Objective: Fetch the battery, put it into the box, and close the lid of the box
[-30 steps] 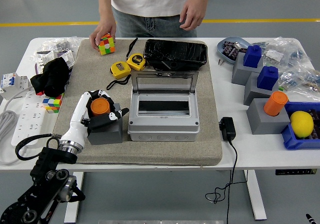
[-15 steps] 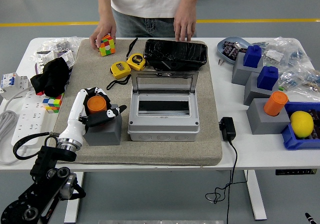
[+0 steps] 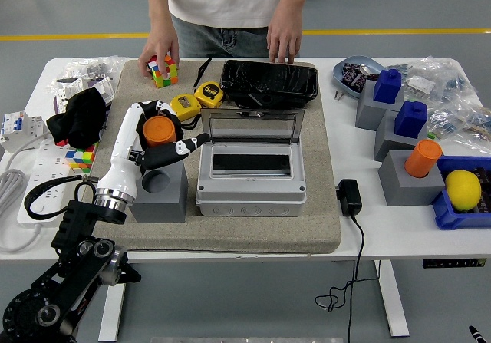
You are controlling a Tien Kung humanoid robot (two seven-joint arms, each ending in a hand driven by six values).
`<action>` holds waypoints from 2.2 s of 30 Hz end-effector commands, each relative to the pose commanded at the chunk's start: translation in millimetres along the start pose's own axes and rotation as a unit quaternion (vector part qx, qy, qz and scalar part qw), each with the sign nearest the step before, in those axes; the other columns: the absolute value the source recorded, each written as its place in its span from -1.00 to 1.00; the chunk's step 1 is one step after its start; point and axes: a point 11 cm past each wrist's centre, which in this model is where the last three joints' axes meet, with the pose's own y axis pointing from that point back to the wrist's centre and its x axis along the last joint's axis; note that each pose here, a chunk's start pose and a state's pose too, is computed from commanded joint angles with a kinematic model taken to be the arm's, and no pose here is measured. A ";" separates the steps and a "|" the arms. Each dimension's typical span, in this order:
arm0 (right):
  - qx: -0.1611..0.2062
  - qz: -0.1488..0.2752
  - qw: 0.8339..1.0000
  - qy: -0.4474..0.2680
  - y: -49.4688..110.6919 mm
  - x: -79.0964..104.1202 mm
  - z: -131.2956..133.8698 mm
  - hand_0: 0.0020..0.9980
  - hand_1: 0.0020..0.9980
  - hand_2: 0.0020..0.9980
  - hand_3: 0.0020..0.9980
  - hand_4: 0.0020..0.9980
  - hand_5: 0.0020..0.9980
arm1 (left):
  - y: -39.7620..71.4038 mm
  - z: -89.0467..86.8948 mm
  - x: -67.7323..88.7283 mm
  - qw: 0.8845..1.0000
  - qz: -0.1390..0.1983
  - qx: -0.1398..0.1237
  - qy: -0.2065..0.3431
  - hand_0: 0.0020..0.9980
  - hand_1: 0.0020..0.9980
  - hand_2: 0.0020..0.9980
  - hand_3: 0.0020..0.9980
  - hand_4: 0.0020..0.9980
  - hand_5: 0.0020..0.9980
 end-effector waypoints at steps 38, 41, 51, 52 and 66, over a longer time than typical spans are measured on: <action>0.006 0.000 1.000 0.017 -1.0 3.0 -8.0 0.53 0.48 0.47 0.52 1.00 1.00 | -78.6 -29.2 -69.9 0.949 -0.138 -0.054 -0.279 -0.95 -1.00 -1.00 -1.00 0.67 -0.25; 0.004 0.001 1.000 0.017 -1.1 3.9 -6.7 0.53 0.48 0.47 0.52 1.00 1.00 | -81.4 -26.9 -66.3 0.949 -0.132 -0.055 -0.281 -0.95 -1.00 -1.00 -1.00 0.67 -0.25; 0.007 -0.001 1.000 0.014 -1.1 2.6 -9.8 0.53 0.48 0.47 0.52 1.00 1.00 | -70.2 -39.9 -76.9 0.943 -0.156 -0.044 -0.291 -0.94 -1.00 -1.00 -1.00 0.74 -0.23; 0.007 0.000 1.000 0.015 -1.1 2.7 -9.7 0.53 0.48 0.47 0.52 1.00 1.00 | -69.2 -39.8 -78.4 0.943 -0.158 -0.044 -0.289 -0.94 -1.00 -1.00 -1.00 0.79 -0.18; 0.006 0.001 1.000 0.015 -1.2 3.7 -8.6 0.53 0.48 0.47 0.52 1.00 1.00 | -59.5 -42.8 -93.4 0.938 -0.179 -0.049 -0.293 -0.94 -1.00 -1.00 -0.99 0.90 -0.08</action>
